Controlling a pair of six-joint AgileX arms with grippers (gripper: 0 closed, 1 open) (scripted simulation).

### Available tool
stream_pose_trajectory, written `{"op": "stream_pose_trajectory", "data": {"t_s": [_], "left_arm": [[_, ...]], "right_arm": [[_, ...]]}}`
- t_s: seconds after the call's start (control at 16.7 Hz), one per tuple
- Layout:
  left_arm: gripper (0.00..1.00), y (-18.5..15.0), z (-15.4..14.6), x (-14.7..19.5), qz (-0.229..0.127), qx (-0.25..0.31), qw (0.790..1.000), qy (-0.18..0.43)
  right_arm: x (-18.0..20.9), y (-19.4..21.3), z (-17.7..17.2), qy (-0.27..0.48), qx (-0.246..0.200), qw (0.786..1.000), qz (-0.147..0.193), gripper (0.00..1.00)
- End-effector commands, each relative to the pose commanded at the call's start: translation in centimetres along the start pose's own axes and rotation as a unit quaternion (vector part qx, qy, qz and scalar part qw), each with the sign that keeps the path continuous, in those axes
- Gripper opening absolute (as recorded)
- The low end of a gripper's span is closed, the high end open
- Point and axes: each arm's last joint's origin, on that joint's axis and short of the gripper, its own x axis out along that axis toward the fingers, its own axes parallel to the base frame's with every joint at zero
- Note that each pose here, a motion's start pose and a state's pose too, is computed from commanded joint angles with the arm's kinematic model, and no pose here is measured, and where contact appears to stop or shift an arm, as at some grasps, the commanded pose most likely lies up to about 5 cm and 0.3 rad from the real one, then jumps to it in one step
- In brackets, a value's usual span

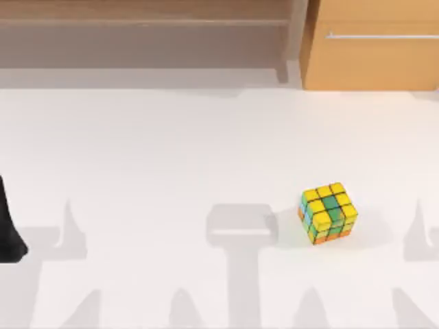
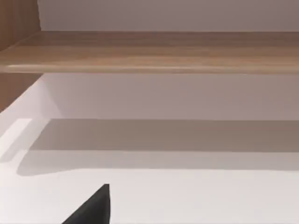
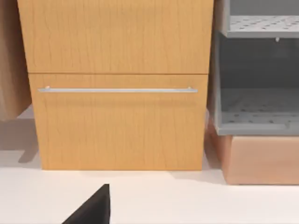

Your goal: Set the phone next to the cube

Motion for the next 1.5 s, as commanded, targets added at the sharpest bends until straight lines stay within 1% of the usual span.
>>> {"op": "stream_pose_trajectory", "data": {"t_s": [0.18, 0.36, 0.54, 0.66, 0.72, 0.78, 0.9, 1.02, 1.14, 1.32, 1.44, 1.5], "left_arm": [[1.00, 0.0, 0.2, 0.0, 0.002, 0.000, 1.000, 0.004], [1.00, 0.4, 1.7, 0.2, 0.020, 0.003, 0.999, 0.038], [1.00, 1.2, 4.2, 1.2, 0.048, 0.005, 0.993, 0.110], [1.00, 2.0, 5.7, 2.7, 0.069, 0.003, 0.981, 0.182], [1.00, 2.6, 6.3, 3.8, 0.079, -0.001, 0.972, 0.223], [1.00, 3.2, 6.7, 5.0, 0.089, -0.006, 0.960, 0.267], [1.00, 4.9, 7.0, 7.9, 0.107, -0.021, 0.928, 0.357], [1.00, 6.9, 6.3, 10.9, 0.121, -0.041, 0.887, 0.445], [1.00, 9.3, 4.9, 13.6, 0.130, -0.063, 0.841, 0.522], [1.00, 12.7, 2.3, 16.8, 0.138, -0.097, 0.776, 0.607], [1.00, 14.8, 0.8, 18.2, 0.141, -0.115, 0.744, 0.643], [1.00, 15.6, 0.2, 18.7, 0.143, -0.123, 0.731, 0.656]], "right_arm": [[0.0, 0.0, 0.0, 0.000, 0.000, 1.000, 0.000, 1.00], [0.0, 0.0, 0.0, 0.000, 0.000, 1.000, 0.000, 1.00], [0.0, 0.0, 0.0, 0.000, 0.000, 1.000, 0.000, 1.00], [0.0, 0.0, 0.0, 0.000, 0.000, 1.000, 0.000, 1.00], [0.0, 0.0, 0.0, 0.000, 0.000, 1.000, 0.000, 1.00], [0.0, 0.0, 0.0, 0.000, 0.000, 1.000, 0.000, 1.00], [0.0, 0.0, 0.0, 0.000, 0.000, 1.000, 0.000, 1.00], [0.0, 0.0, 0.0, 0.000, 0.000, 1.000, 0.000, 1.00], [0.0, 0.0, 0.0, 0.000, 0.000, 1.000, 0.000, 1.00], [0.0, 0.0, 0.0, 0.000, 0.000, 1.000, 0.000, 1.00], [0.0, 0.0, 0.0, 0.000, 0.000, 1.000, 0.000, 1.00], [0.0, 0.0, 0.0, 0.000, 0.000, 1.000, 0.000, 1.00]]}}
